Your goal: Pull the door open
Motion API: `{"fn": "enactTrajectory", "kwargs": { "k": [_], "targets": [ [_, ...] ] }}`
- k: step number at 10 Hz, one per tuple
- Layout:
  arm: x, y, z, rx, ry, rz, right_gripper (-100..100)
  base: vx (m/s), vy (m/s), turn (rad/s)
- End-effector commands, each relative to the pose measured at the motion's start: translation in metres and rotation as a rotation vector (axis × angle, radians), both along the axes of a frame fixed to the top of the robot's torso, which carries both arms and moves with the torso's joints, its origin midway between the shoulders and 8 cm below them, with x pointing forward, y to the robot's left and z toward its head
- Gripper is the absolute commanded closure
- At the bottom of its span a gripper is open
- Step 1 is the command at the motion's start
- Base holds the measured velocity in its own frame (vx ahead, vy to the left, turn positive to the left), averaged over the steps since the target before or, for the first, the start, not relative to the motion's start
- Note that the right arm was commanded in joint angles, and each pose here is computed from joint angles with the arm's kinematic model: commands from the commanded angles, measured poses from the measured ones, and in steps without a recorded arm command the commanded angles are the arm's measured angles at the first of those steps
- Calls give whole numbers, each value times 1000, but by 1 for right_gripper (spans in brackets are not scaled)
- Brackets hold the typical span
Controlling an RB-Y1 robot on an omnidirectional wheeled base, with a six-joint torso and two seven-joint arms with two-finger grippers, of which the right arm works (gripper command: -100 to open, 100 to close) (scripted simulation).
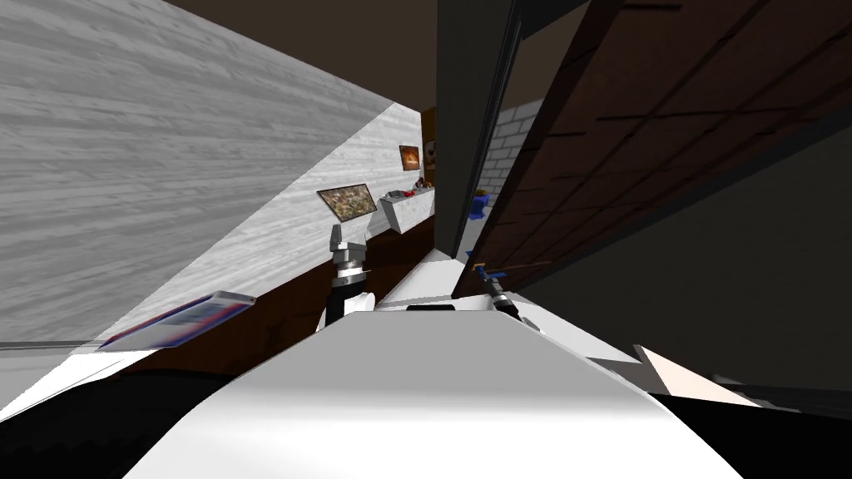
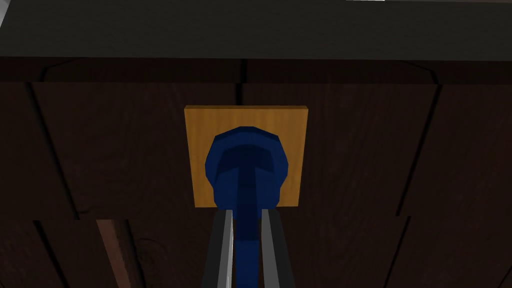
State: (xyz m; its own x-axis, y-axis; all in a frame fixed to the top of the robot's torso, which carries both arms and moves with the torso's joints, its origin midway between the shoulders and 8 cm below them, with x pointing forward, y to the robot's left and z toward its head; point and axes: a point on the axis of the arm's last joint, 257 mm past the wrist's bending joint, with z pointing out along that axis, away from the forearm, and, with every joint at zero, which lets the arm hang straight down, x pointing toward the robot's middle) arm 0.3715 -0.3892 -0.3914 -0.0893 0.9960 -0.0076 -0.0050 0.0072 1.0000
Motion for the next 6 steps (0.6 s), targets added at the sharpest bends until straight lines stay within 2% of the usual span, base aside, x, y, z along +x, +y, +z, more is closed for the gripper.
{"fn": "enactTrajectory", "kwargs": {
  "k": [1,6],
  "targets": [
    [5,19,-6,7,7,21,100,-199,-120,105],
    [29,45,-2,7,6,41,100,-158,-128,70]
  ]
}}
